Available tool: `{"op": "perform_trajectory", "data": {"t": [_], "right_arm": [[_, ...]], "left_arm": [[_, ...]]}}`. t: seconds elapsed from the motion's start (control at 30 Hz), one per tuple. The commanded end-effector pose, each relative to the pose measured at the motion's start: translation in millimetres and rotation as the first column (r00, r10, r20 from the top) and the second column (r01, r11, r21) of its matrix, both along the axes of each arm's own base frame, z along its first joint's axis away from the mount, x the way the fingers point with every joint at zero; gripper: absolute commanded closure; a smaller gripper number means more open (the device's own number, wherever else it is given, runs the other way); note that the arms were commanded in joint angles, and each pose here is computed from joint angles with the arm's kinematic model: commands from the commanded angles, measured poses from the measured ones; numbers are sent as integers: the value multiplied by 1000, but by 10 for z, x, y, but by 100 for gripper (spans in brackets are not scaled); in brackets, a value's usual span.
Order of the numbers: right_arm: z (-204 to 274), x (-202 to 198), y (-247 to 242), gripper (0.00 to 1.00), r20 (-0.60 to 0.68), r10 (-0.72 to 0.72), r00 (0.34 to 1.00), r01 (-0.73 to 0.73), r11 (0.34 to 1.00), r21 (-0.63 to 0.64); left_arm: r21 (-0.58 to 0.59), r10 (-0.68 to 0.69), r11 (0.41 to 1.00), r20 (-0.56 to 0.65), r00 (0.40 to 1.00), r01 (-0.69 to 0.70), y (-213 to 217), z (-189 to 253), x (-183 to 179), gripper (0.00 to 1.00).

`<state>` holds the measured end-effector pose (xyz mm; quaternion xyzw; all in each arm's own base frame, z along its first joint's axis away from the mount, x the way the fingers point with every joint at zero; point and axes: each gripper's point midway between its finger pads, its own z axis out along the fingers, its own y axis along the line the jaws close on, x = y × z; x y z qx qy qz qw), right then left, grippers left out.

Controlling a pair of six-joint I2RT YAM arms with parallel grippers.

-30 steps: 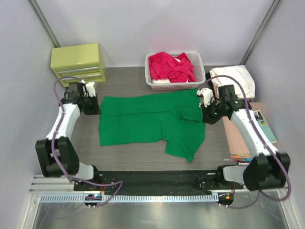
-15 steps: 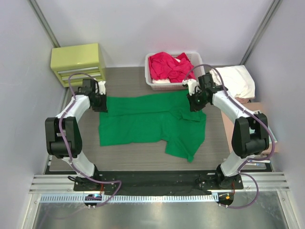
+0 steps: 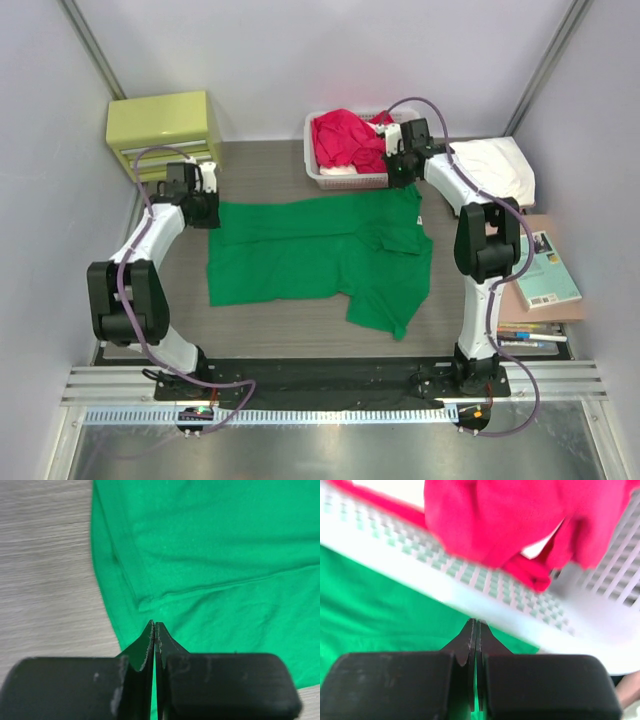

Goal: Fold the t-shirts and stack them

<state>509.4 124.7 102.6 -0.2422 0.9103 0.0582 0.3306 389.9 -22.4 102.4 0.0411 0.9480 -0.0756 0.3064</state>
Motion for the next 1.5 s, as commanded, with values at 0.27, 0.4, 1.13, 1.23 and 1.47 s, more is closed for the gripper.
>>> {"op": "perform_trajectory", "data": {"t": [0.27, 0.4, 1.13, 1.23, 1.47], "right_arm": [[512, -345, -122, 99, 124, 15, 992, -12, 1000, -26], [439, -583, -151, 99, 63, 47, 997, -45, 999, -22], [604, -3263, -707, 99, -21, 387, 922, -385, 909, -163], [644, -3382, -600, 98, -35, 434, 900, -436, 893, -110], [511, -3472, -614, 82, -132, 513, 848, -529, 836, -144]], "left_arm": [[3, 1, 1000, 85, 996, -1, 16, 118, -112, 100], [-27, -30, 999, 46, 998, 31, -56, 47, -167, 100], [36, -427, 901, 244, 871, 432, -694, 586, -1331, 100], [81, -526, 848, 241, 815, 524, -821, 663, -1616, 100], [253, -684, 720, 101, 722, 647, -703, 386, -2021, 100]]}}
